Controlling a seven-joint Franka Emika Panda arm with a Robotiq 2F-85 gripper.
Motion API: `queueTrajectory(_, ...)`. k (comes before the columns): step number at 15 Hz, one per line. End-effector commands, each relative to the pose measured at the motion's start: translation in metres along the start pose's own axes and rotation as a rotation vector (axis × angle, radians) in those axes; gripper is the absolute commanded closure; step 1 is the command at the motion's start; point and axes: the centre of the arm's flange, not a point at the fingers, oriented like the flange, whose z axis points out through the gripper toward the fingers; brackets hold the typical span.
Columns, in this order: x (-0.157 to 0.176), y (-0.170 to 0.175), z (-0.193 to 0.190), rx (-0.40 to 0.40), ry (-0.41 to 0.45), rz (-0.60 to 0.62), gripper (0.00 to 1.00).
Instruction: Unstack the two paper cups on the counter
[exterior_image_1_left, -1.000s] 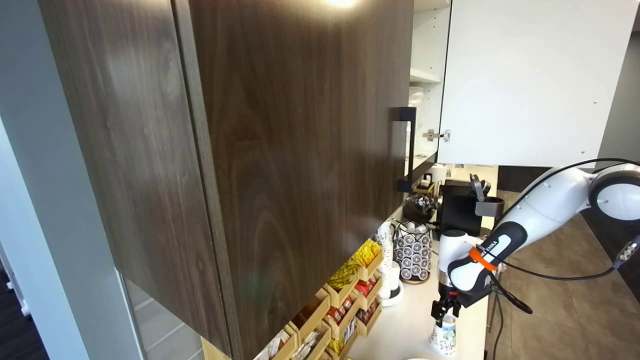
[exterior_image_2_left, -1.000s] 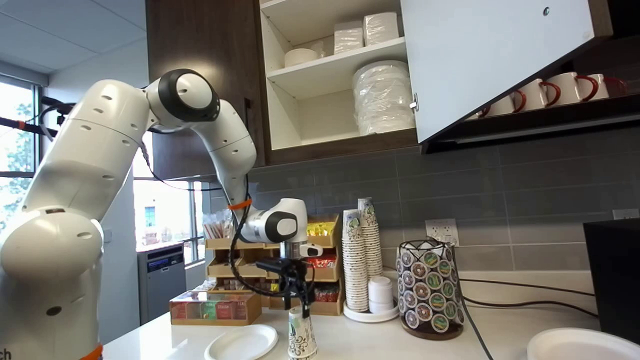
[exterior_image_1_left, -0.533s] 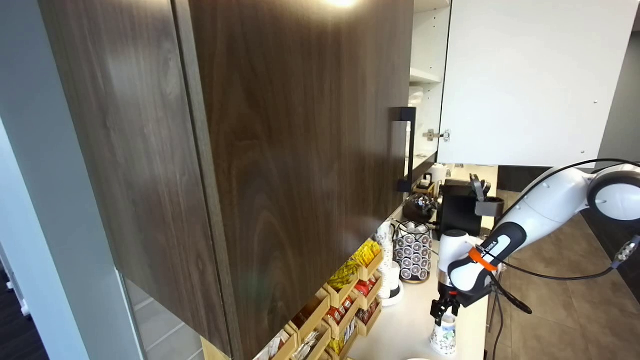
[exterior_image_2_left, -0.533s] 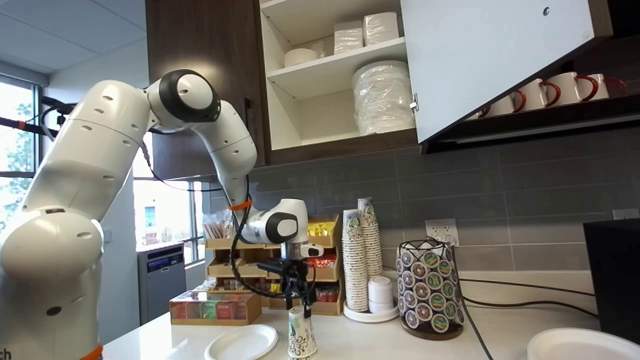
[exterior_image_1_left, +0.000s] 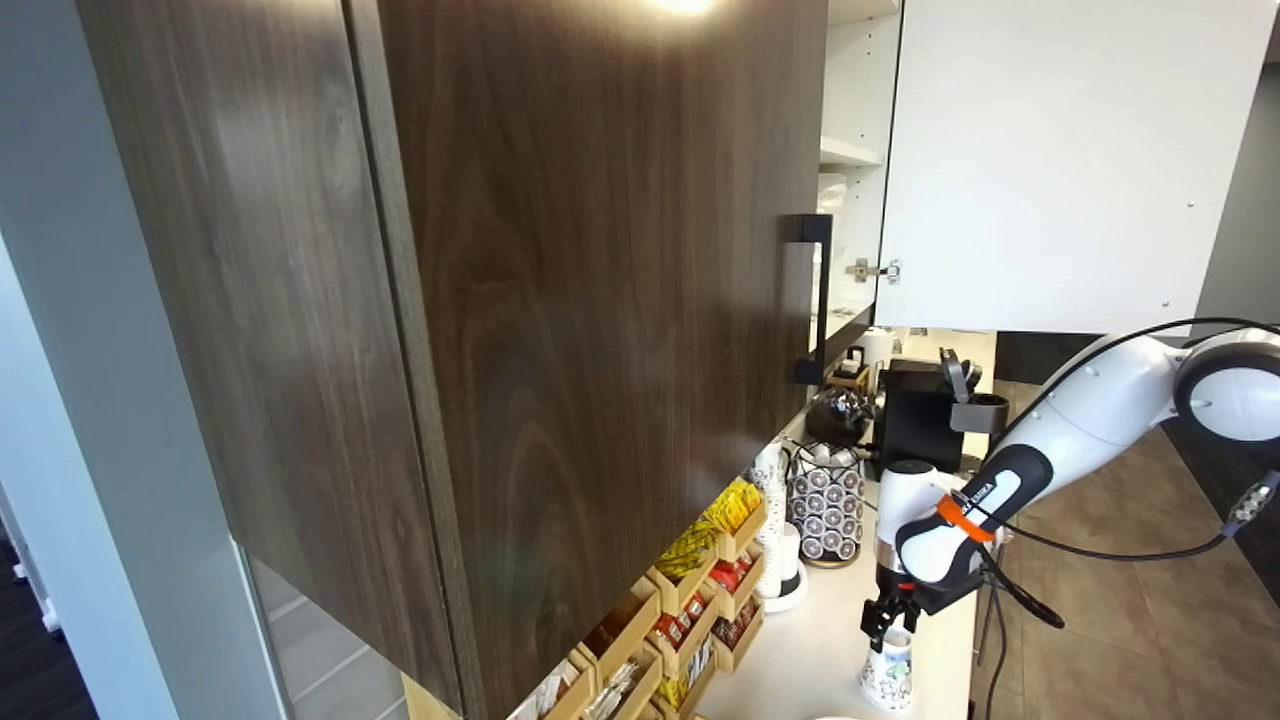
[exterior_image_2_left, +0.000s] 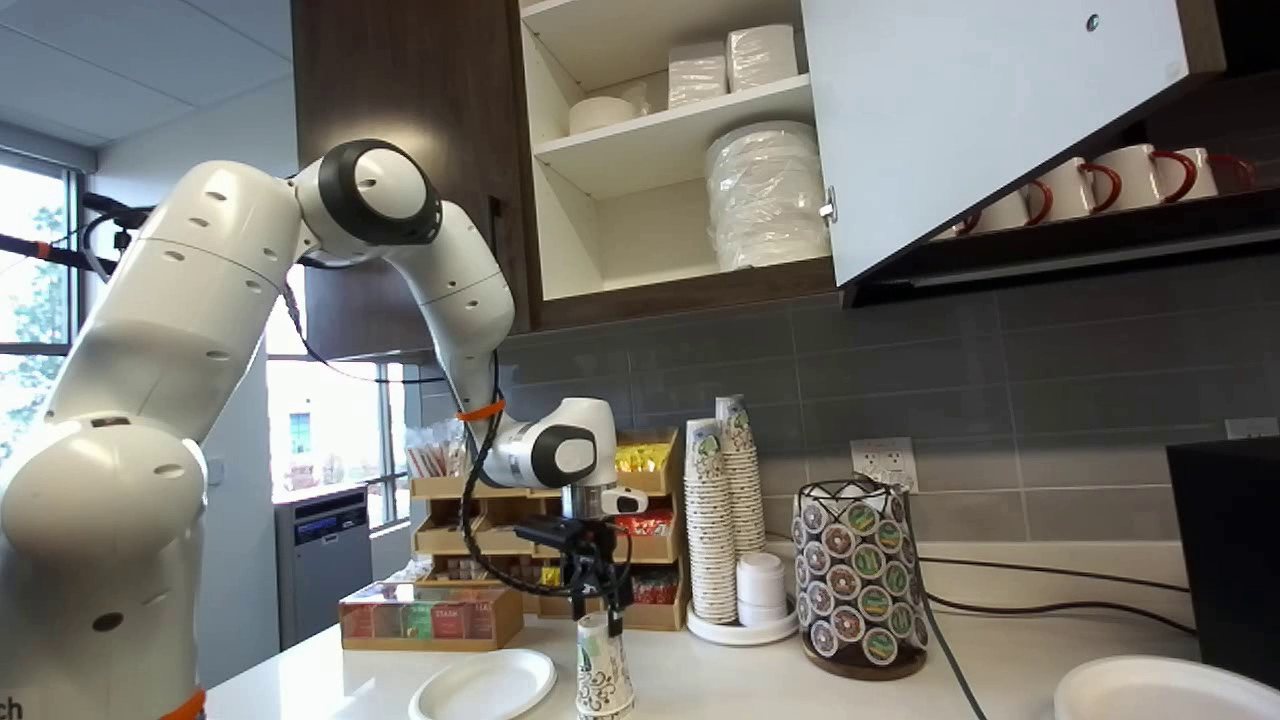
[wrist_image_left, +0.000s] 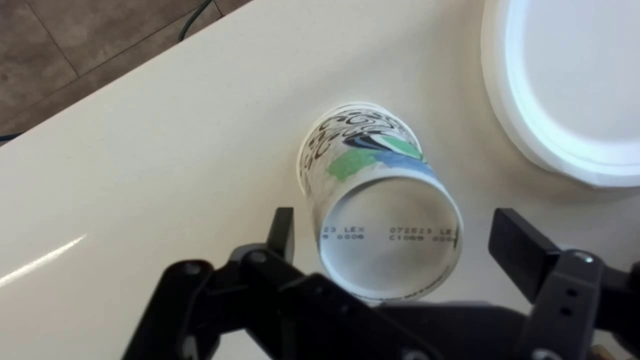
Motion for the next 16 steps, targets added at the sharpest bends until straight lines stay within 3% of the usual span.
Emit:
queueTrajectory(1,0.0018,-0.0003,0.0044,0.005,0.012,0.006,0.00)
queueTrajectory(6,0.0024,-0.0007,0.0020,0.009,0.017,0.006,0.07)
queueTrajectory(8,0.0029,-0.0007,0.0010,0.009,0.019,0.006,0.16)
queueTrajectory(10,0.0034,-0.0003,-0.0001,0.011,0.022,0.007,0.35)
queueTrajectory(12,0.0038,-0.0001,-0.0011,0.011,0.024,0.008,0.45)
queueTrajectory(13,0.0039,0.0000,-0.0014,0.011,0.025,0.008,0.42)
queueTrajectory(16,0.0036,0.0002,-0.0036,0.012,0.026,0.009,0.44)
